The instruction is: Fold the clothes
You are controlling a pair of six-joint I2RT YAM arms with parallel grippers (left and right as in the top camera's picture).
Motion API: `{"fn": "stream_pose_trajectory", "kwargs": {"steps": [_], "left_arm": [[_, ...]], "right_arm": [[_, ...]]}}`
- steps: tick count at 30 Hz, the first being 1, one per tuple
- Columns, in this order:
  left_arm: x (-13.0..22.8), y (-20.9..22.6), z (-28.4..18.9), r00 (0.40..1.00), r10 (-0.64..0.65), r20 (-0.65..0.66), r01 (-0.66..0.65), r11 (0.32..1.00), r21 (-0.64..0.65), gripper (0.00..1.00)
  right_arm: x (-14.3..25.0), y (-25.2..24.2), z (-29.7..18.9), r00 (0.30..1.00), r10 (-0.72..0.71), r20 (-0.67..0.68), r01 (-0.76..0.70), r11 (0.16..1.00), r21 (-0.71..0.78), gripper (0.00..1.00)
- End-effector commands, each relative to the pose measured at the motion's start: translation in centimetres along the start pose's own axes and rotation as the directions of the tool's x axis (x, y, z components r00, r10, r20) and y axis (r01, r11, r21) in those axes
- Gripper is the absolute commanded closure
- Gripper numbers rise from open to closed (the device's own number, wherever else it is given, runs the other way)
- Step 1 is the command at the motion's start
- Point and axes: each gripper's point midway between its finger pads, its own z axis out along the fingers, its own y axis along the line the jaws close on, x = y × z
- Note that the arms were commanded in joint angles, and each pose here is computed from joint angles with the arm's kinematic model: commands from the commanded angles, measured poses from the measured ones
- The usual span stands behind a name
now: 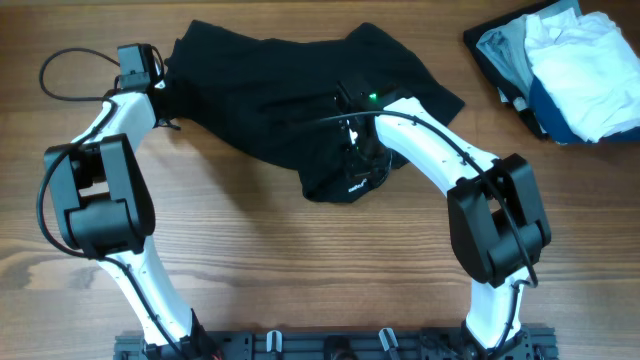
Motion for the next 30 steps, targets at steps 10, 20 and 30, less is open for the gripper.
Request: {"fn": "stream_pose_trajectory", "kwargs": {"steps": [10,20,30], "left_arm": [[-5.0,2.9,-14.3,0.994,-0.098,0.041,0.098,0.995,-0.015,0.96],[-8.3,1.1,-32.0,0.917,-0.094,0.387,0.062,0.994,0.093,0.96],[-8.2,0.1,-44.4,0.783,-0.103,0.614,-0.002,0.986,0.168,0.96]], "right_arm": [[-1.8,-4.7,-15.4,0.905,0.204,0.373,-0.127,0.967,-0.222,0.96],[3.8,-15.7,-31.0,0.601,0.348,0.719,-0.254,0.937,-0.240,0.96],[7.6,-15.0,-36.3,0.514,0.267,0.815,-0.204,0.961,-0.187,0.96]]}}
